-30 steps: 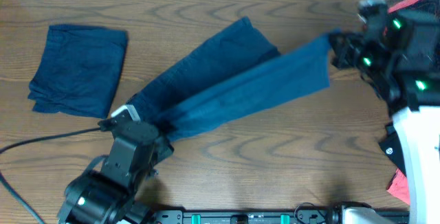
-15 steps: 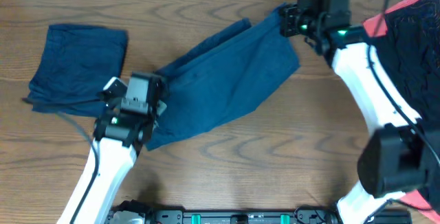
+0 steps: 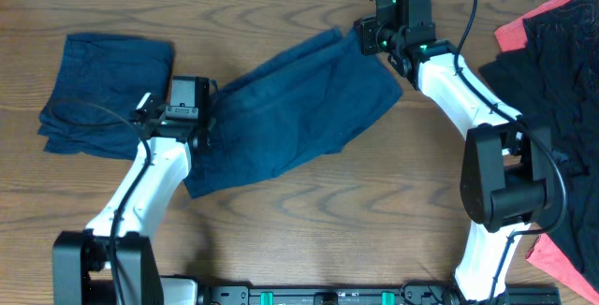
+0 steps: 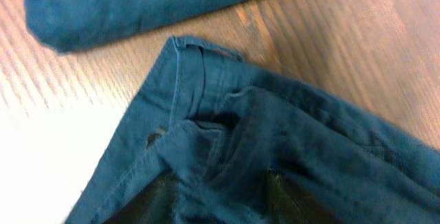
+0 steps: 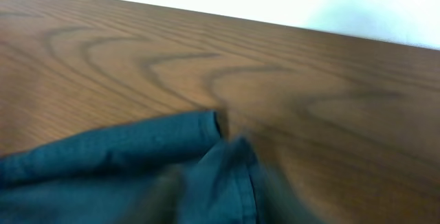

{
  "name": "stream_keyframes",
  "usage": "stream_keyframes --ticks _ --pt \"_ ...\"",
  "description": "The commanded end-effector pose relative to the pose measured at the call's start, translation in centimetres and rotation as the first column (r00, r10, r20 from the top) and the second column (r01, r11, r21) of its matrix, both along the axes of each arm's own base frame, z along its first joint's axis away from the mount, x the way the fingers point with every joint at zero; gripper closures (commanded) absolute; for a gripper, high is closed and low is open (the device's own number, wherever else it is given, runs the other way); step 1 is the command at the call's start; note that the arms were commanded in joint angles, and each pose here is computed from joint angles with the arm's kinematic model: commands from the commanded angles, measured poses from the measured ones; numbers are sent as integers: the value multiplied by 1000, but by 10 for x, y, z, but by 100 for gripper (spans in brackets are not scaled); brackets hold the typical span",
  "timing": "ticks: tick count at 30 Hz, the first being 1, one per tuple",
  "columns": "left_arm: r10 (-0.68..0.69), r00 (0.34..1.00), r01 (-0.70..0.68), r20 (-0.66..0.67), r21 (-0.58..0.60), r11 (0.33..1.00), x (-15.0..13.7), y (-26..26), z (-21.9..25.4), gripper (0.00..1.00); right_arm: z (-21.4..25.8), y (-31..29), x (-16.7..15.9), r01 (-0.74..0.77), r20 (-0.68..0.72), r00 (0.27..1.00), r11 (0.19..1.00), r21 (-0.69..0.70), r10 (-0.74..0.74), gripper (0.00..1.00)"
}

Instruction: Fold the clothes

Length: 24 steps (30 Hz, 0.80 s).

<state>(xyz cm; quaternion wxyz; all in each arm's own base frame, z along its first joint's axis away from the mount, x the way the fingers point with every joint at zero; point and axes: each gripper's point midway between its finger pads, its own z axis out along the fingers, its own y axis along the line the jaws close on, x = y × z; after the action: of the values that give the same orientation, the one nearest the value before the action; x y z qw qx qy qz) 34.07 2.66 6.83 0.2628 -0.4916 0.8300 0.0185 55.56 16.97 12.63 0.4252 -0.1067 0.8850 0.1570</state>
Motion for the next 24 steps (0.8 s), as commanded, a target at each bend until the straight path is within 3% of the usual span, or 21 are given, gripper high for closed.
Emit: stream_keyframes --ticks 1,7,12,18,24 --pt "14 1000 -14 -13 43 999 -2 17 -2 30 17 1 6 17 26 1000 1000 26 -17 3" --pt "-78 997 75 26 124 989 2 43 37 26 34 -53 -7 117 -35 992 993 -11 -118 1" --pt "-129 988 114 84 160 980 -8 42 72 26 17 -101 -41 220 -241 946 975 -16 -218 1" --pt "-169 983 162 75 91 983 -18 28 72 26 -31 -101 -92 148 -498 856 989 -27 -141 1" --pt "-220 975 220 32 -7 975 -15 10 49 26 -66 -83 -118 88 -639 768 996 31 -48 6"
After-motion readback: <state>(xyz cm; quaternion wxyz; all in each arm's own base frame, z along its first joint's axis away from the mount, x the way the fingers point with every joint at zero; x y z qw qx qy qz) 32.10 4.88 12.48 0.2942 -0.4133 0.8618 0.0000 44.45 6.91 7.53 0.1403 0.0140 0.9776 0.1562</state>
